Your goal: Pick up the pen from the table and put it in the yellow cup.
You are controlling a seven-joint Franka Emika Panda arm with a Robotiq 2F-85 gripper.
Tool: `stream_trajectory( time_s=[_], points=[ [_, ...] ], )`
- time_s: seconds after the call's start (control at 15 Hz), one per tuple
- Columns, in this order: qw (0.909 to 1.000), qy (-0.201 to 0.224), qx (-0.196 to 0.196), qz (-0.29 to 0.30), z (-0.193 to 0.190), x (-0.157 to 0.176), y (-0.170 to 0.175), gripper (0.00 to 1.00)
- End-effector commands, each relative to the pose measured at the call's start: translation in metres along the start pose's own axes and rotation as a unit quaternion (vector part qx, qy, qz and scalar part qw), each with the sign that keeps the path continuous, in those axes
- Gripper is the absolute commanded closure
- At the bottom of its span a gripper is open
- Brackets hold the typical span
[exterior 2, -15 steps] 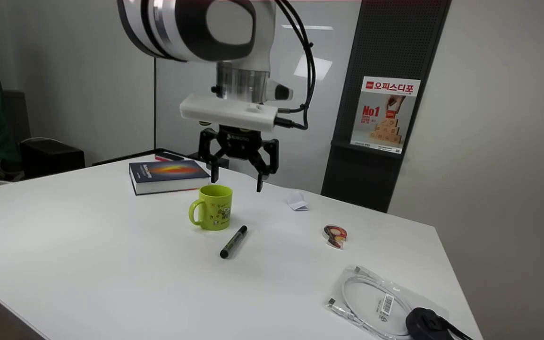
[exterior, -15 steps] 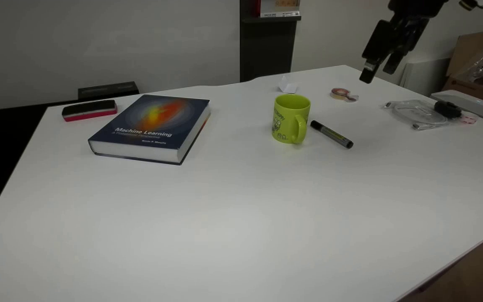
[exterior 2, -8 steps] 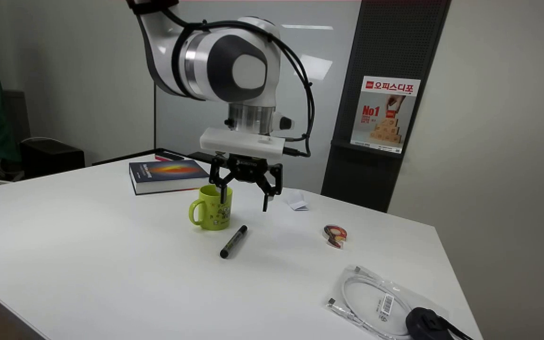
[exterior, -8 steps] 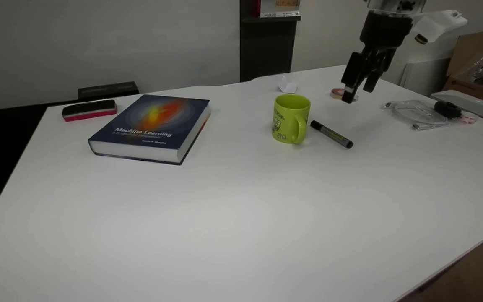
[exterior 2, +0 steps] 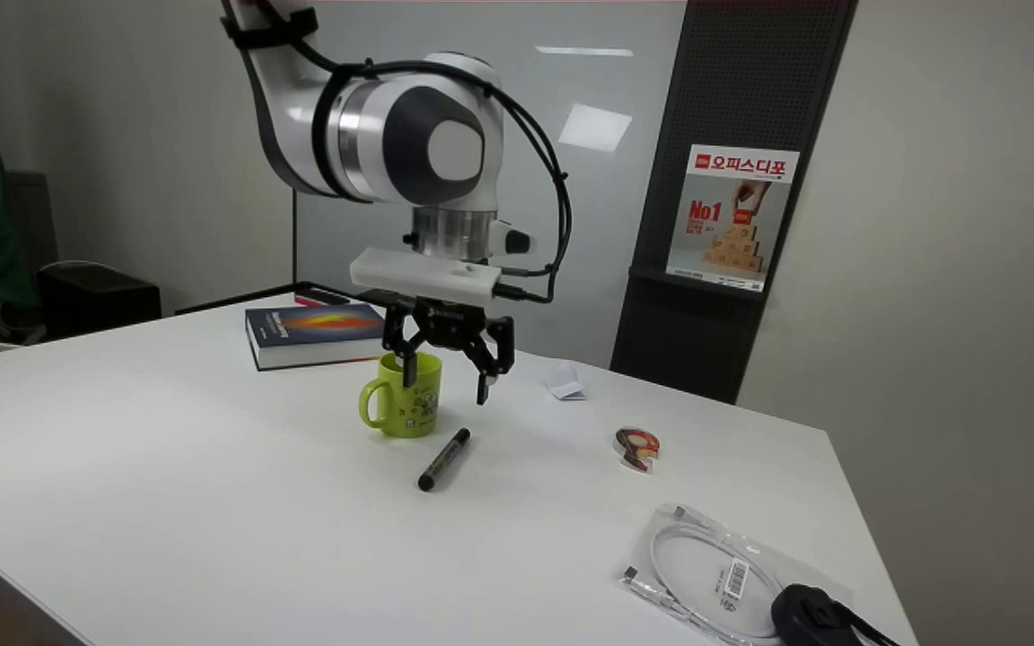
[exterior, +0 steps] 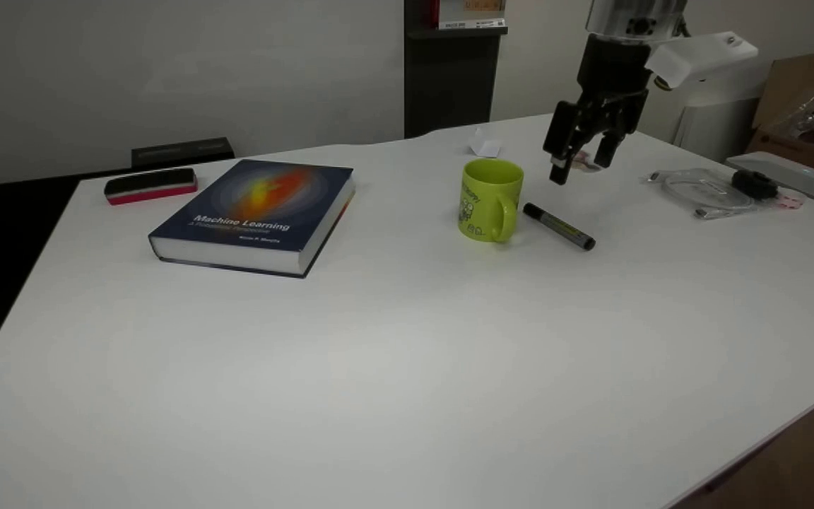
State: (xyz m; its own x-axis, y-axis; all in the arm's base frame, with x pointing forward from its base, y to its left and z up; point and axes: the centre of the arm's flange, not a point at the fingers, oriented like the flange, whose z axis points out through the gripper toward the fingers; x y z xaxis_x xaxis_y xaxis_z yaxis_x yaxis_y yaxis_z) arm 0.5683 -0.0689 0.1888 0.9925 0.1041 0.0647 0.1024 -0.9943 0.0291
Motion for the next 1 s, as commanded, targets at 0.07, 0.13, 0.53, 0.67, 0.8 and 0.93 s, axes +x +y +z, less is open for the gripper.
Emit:
stream_trajectory(
  time_s=[0.07,0.13,0.53,0.67,0.8,0.93],
  points=[
    [1.0,0.0,0.002,0.007,0.0,0.001,-0.004,0.0],
    [1.0,0.0,0.002,0.009,0.0,0.001,-0.004,0.0],
    [0.9994,0.025,-0.014,-0.021,0.015,-0.016,-0.002,0.0],
    [0.9988,0.03,-0.017,-0.034,0.026,-0.019,-0.003,0.0],
    [0.9987,0.032,-0.014,-0.037,0.038,-0.022,-0.001,0.0],
    [0.9985,0.033,-0.01,-0.043,0.05,-0.022,0.0,0.0]
  ],
)
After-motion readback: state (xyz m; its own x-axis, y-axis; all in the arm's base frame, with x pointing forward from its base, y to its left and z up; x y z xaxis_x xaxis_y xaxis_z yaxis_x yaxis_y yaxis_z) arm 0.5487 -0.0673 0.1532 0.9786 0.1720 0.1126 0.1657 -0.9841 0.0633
